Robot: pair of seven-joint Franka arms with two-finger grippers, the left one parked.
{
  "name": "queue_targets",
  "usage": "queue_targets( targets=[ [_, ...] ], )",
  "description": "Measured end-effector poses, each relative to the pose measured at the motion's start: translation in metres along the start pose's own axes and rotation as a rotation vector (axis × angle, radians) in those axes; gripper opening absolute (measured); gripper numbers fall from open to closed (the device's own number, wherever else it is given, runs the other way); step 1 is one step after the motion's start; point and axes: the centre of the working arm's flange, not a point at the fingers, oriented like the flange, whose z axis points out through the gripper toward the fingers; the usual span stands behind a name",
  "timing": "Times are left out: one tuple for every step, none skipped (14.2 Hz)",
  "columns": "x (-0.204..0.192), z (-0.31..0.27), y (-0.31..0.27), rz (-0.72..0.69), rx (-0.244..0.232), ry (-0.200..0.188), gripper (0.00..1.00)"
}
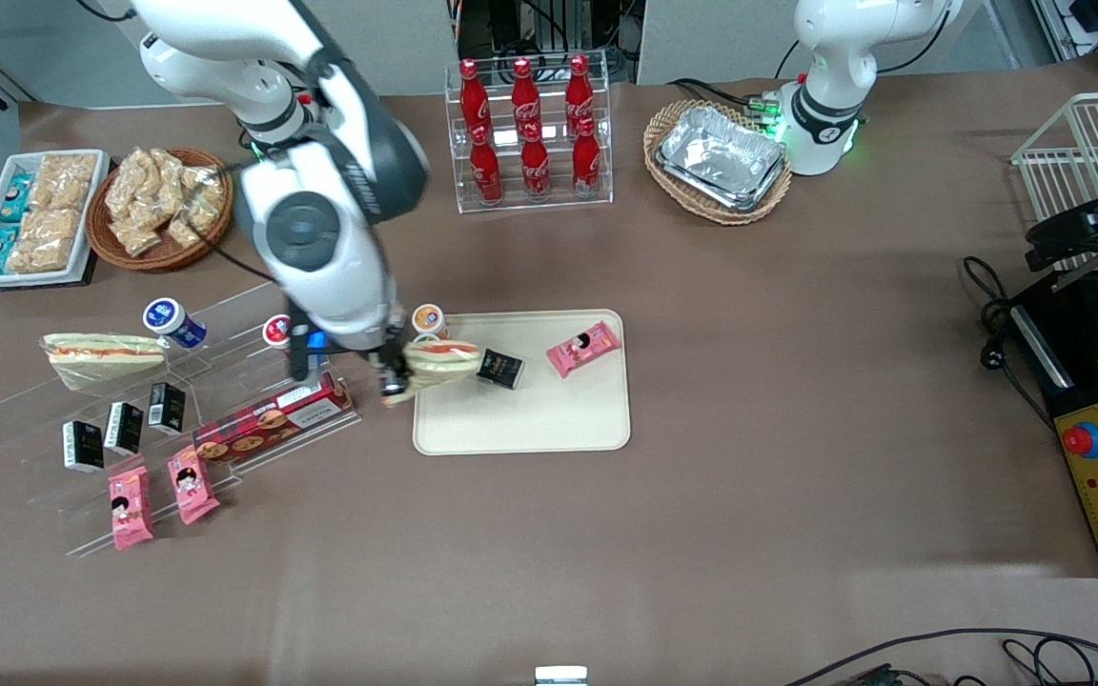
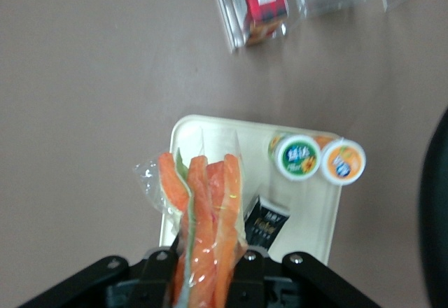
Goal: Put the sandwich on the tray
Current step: 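Carry the sandwich over the cream tray and lower it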
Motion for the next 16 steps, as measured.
queue_targets(
  targets=[
    [-0.017, 0.014, 0.001, 0.023, 0.01, -0.004, 0.19],
    [-0.032, 0.029, 0.001, 0.047, 0.026, -0.009, 0.19],
    [-0.047, 0.044, 0.001, 0.072, 0.049, -0.015, 0.19],
    [-0.059, 0.059, -0.001, 0.094, 0.074, -0.021, 0.19],
    [-0.07, 0.076, -0.002, 0.115, 0.096, -0.027, 0.19],
    [-0.079, 0.095, -0.002, 0.132, 0.111, -0.029, 0.19],
    [-0.09, 0.116, -0.001, 0.142, 0.121, -0.027, 0.19],
    [-0.098, 0.136, 0.001, 0.148, 0.128, -0.024, 0.19],
    [-0.103, 0.154, 0.003, 0.151, 0.13, -0.018, 0.19],
    [-0.105, 0.168, 0.003, 0.159, 0.128, -0.011, 0.19],
    [-0.105, 0.176, 0.003, 0.169, 0.126, -0.006, 0.19],
    [-0.103, 0.178, 0.002, 0.172, 0.126, -0.003, 0.19],
    [-0.102, 0.178, 0.001, 0.174, 0.128, -0.002, 0.19],
    [-0.102, 0.178, 0.001, 0.174, 0.129, 0.0, 0.19],
    [-0.101, 0.179, 0.0, 0.176, 0.128, 0.001, 0.19],
    [-0.099, 0.18, -0.001, 0.179, 0.129, 0.002, 0.19]
  ],
)
